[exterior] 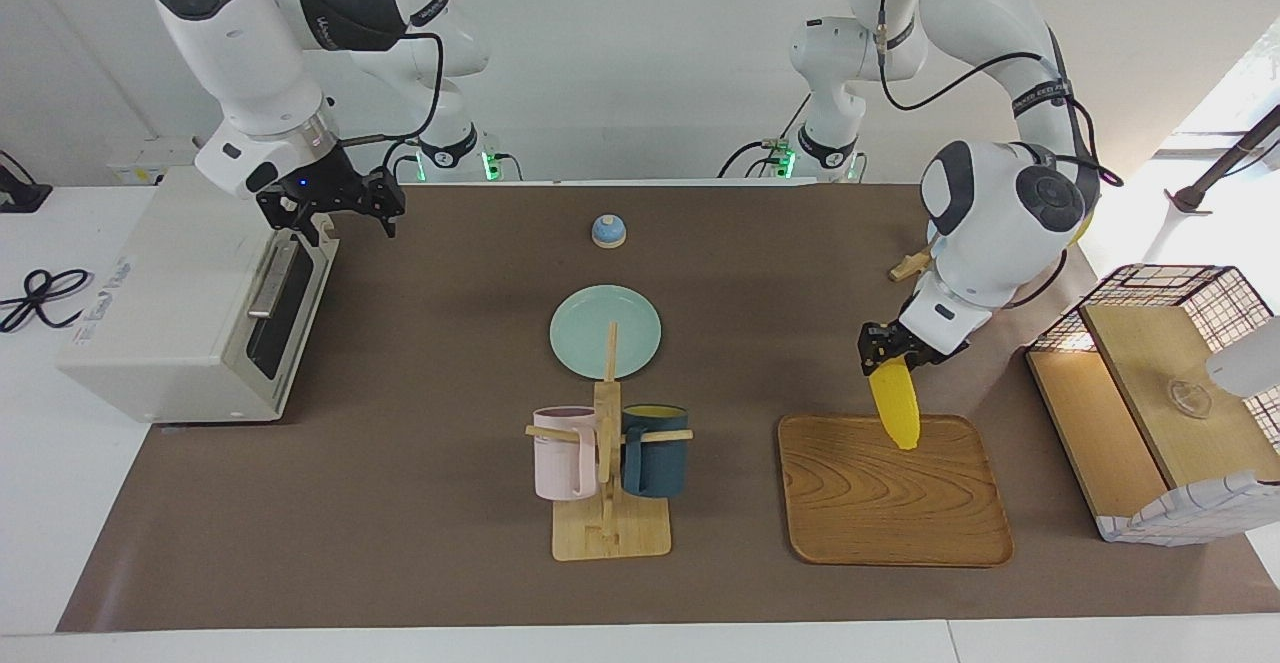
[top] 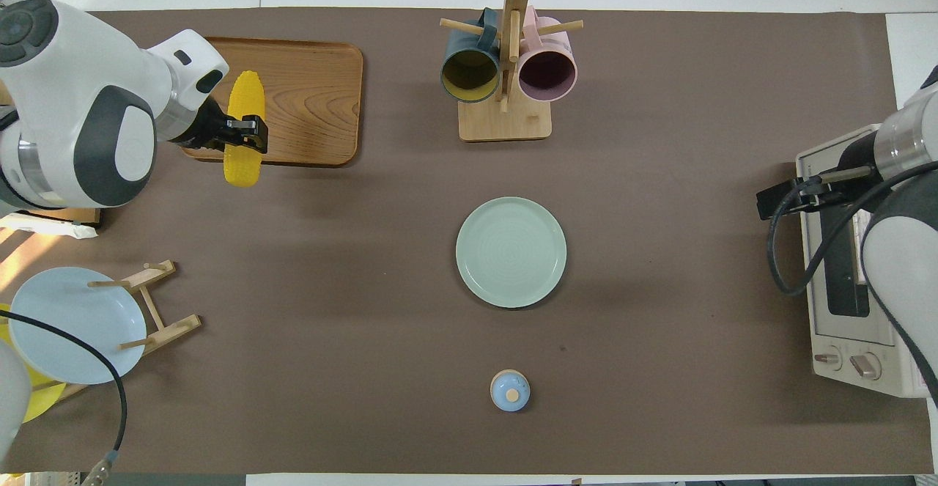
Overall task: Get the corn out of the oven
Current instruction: 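Lift the corn off the plate and carry it to the wooden tray, then lower the corn onto the wooden tray and open the left gripper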
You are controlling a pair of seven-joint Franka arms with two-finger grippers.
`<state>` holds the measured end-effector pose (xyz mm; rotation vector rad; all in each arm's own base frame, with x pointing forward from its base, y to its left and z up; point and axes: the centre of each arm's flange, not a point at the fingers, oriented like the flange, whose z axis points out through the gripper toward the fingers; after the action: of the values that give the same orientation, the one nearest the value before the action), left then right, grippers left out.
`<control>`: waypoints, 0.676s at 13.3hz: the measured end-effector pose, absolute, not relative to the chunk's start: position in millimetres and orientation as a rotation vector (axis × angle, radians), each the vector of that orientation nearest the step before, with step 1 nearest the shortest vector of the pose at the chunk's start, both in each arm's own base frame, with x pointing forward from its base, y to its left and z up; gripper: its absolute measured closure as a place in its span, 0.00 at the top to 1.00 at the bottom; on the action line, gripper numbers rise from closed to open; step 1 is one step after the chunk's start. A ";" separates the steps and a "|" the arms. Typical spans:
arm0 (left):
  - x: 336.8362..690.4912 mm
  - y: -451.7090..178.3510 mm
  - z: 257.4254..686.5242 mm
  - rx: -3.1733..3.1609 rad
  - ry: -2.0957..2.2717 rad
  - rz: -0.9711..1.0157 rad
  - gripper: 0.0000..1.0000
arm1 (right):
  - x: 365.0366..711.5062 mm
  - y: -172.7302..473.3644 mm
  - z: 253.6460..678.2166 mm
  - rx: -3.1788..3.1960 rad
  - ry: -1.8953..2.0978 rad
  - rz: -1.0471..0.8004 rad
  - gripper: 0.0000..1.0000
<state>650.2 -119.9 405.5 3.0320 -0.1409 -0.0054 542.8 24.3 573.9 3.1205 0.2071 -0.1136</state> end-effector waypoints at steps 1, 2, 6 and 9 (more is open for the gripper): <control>663.4 -122.6 391.0 3.036 -0.148 -0.003 0.52 | 544.9 24.3 578.0 3.121 0.205 -0.113 1.00; 676.3 -127.3 376.4 3.035 -0.153 0.005 0.52 | 547.5 24.4 581.6 3.122 0.200 -0.109 1.00; 711.4 -135.0 333.6 3.028 -0.150 0.078 0.52 | 552.7 29.5 584.1 3.124 0.152 -0.126 1.00; 718.1 -128.3 328.3 3.028 -0.131 0.125 0.52 | 553.1 29.5 583.9 3.124 0.150 -0.131 1.00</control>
<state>718.1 -128.3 328.3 3.0276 -0.1305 0.1254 553.1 29.5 583.9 3.1239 0.1496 -0.1314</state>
